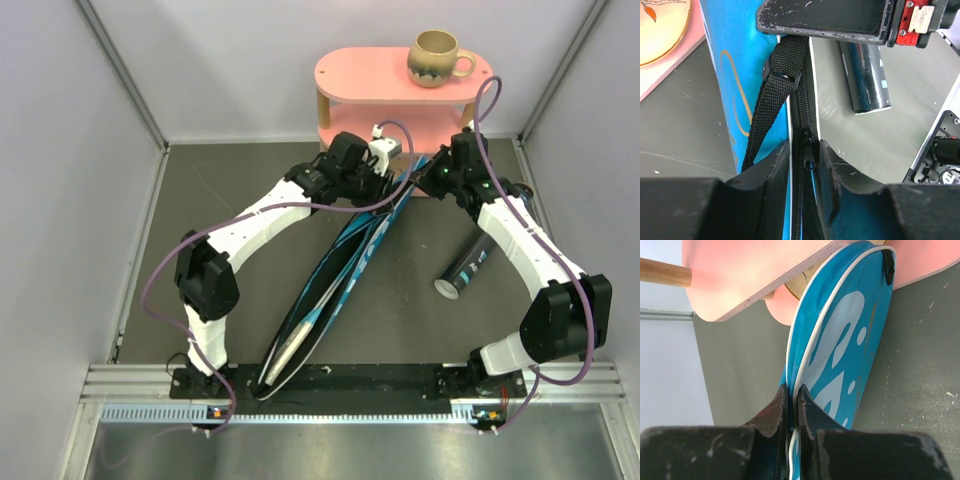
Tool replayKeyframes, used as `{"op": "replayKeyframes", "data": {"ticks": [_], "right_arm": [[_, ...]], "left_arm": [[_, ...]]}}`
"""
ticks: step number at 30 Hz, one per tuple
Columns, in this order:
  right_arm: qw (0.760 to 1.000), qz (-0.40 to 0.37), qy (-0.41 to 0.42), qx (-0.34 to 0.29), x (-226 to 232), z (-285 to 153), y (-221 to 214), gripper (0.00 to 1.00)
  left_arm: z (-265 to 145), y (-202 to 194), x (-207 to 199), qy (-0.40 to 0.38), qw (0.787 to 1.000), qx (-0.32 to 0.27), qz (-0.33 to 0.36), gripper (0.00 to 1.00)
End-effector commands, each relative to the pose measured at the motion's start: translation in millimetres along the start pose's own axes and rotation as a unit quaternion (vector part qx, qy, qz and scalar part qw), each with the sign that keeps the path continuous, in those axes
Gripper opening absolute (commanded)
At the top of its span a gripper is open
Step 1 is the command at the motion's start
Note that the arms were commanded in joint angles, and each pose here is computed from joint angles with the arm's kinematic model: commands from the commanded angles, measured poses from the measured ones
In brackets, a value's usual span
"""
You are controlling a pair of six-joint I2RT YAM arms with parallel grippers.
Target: Pack up the badminton gear
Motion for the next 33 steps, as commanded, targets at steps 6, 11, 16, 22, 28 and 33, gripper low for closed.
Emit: {"op": "replayKeyframes", "data": {"ticks": [6,11,16,22,28,33], "right_arm": [[0.996,-0.007,0.078,-0.042,41.7,-17.3,20.8,0.0],[0.997,-0.004,0.059,-0.053,32.4,-13.4,23.2,0.0],[0.997,-0.004,0.033,-0.07,20.9,-7.9,30.2,0.0],[0.997,0.004,0.018,-0.076,8.6,0.4,42.6,0.0],[0.996,0.035,0.004,-0.082,-3.0,4.0,49.4,0.0],[0.993,0.047,-0.015,-0.103,-12.3,2.8,62.6,0.0]], "left_arm": [[-3.2,22.4,-2.8,0.002,0.999,-0.029,0.016,0.11],[-19.1,30.5,-11.8,0.005,0.999,-0.043,0.028,0.0],[-42.8,23.6,-24.4,0.0,0.998,-0.043,0.038,0.0],[-77.8,-0.3,-42.2,-0.017,0.997,-0.058,0.044,0.0],[-93.5,-51.1,-57.3,-0.036,0.999,-0.029,0.029,0.0],[-114.5,-89.9,-59.9,-0.028,0.999,-0.016,0.019,0.0]]}}
Point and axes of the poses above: each gripper's point midway between its finger pads, its own z axis out along the fingers, its own x axis along the line the jaws close on, y = z × x, the point moved 1 cm from there along -z, back along the fingers, and after that the axes turned 4 degrees about z, right-handed, at the moved point
